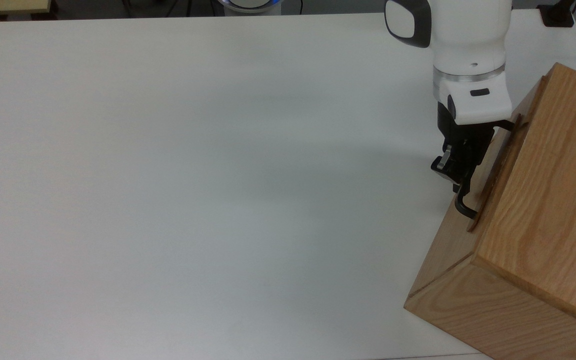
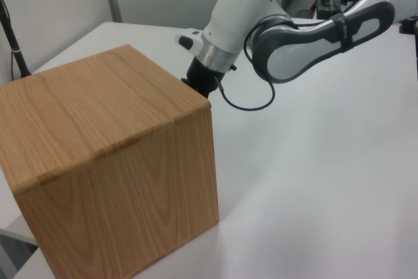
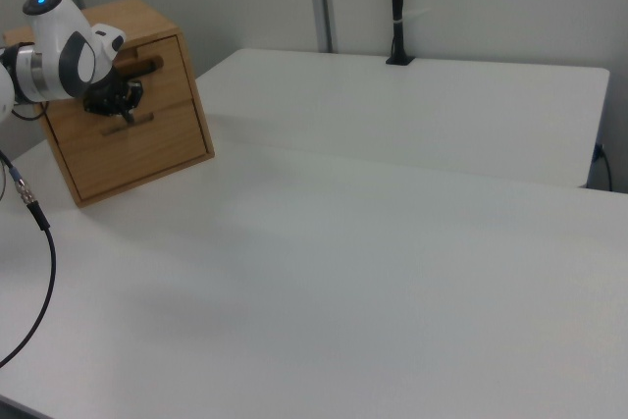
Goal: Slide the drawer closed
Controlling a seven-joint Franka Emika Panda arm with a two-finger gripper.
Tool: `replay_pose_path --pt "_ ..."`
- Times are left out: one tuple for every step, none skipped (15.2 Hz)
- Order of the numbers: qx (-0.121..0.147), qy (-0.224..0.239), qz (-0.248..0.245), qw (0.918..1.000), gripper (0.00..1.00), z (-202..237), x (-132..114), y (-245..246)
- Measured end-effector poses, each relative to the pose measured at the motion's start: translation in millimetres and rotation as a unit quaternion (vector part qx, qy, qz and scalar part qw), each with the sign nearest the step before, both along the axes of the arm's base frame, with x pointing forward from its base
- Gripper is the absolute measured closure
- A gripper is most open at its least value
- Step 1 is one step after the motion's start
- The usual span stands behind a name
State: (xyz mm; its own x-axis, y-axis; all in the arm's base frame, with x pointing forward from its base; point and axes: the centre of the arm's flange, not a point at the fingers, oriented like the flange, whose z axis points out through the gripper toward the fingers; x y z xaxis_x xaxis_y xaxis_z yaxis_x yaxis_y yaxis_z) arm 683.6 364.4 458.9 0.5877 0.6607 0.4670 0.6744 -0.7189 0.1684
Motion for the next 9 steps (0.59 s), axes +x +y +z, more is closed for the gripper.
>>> replay_pose_path --pt "0.001 -0.001 -0.001 1.0 1.0 -2 1 0" --pt "0.002 -0.001 -0.002 1.0 1.0 -2 1 0" --pt "0.002 0.0 -0.004 1.0 1.0 -1 1 -1" --pt "-0.001 0.006 -0.007 1.0 1.0 2 1 -3" --pt "-0.006 0.018 -0.01 0.9998 1.0 6 1 -7" --pt "-0.013 0.031 -0.013 0.9994 1.0 12 -1 -12" --pt "-0.018 0.041 -0.015 0.9989 0.99 18 -4 -17" --pt "-0.023 0.052 -0.016 0.9983 0.99 23 -9 -23" --pt "-0.028 0.063 -0.018 0.9974 0.98 25 -16 -29"
